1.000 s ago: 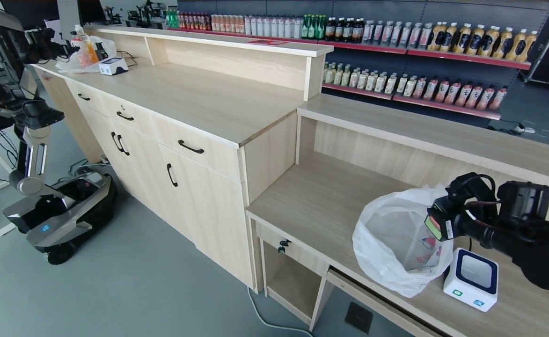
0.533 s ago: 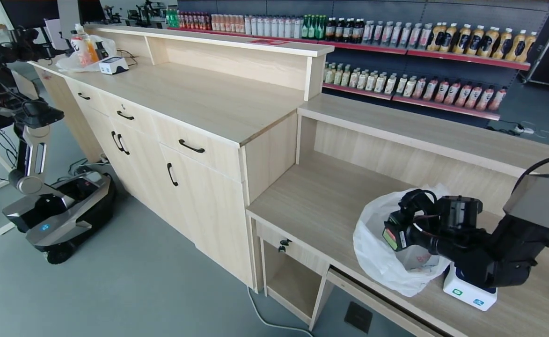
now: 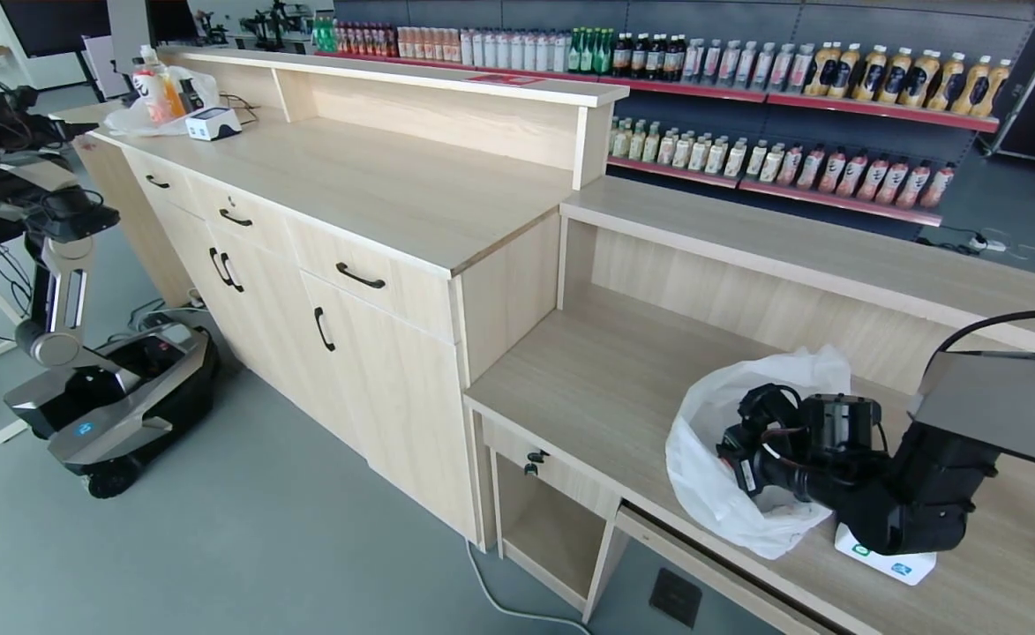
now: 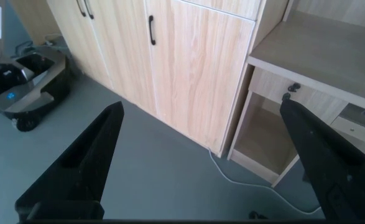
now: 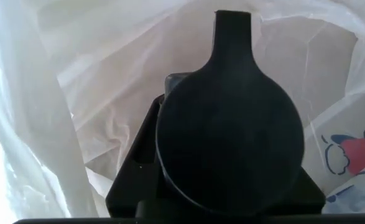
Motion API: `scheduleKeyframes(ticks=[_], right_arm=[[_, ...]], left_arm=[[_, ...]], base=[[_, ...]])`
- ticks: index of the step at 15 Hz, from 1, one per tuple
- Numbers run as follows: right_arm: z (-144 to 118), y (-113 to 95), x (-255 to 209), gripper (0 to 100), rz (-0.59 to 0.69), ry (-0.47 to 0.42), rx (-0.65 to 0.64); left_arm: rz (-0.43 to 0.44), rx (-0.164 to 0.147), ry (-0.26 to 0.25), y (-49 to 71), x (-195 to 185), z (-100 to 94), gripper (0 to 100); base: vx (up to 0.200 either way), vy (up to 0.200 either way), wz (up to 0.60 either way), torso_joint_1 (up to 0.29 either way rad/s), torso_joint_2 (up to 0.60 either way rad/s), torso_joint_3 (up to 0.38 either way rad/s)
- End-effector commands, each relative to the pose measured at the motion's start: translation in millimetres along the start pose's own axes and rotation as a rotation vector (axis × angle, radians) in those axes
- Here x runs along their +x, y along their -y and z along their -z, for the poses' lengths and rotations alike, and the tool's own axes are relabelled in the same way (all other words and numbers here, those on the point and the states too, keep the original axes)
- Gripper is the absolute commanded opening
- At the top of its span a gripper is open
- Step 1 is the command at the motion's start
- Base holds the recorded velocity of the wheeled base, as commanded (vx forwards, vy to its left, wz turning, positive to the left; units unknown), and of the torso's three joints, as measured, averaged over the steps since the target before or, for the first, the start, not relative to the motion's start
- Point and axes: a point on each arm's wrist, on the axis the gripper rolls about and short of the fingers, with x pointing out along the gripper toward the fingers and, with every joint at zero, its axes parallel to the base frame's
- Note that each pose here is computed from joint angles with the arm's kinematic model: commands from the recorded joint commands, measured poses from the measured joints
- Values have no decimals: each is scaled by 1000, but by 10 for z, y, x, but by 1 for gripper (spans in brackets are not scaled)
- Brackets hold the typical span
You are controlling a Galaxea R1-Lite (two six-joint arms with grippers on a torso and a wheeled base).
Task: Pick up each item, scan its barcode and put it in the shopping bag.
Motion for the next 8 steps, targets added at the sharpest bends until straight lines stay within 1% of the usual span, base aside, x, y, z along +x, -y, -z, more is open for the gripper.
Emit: scheduleKeyframes(ticks=[1, 3, 4, 5, 6, 8], right_arm=[[70, -12, 48, 0, -5, -16, 4], [74, -17, 64, 0, -6, -13, 3], [79, -11, 68, 100, -1, -9, 3], [58, -5, 65, 100, 2, 3, 4], [-7, 8, 54, 100, 12, 34, 4], [-259, 71, -88, 100, 47, 114, -20]], left_arm=[[0, 0, 0, 0, 0, 0, 100], [0, 0, 0, 0, 0, 0, 100], [0, 0, 0, 0, 0, 0, 100], [0, 0, 0, 0, 0, 0, 100], [0, 0, 0, 0, 0, 0, 100], [0, 0, 0, 0, 0, 0, 100]], base=[[0, 0, 0, 0, 0, 0], [0, 0, 0, 0, 0, 0], [0, 0, 0, 0, 0, 0], [0, 0, 0, 0, 0, 0], [0, 0, 0, 0, 0, 0], [0, 0, 0, 0, 0, 0]])
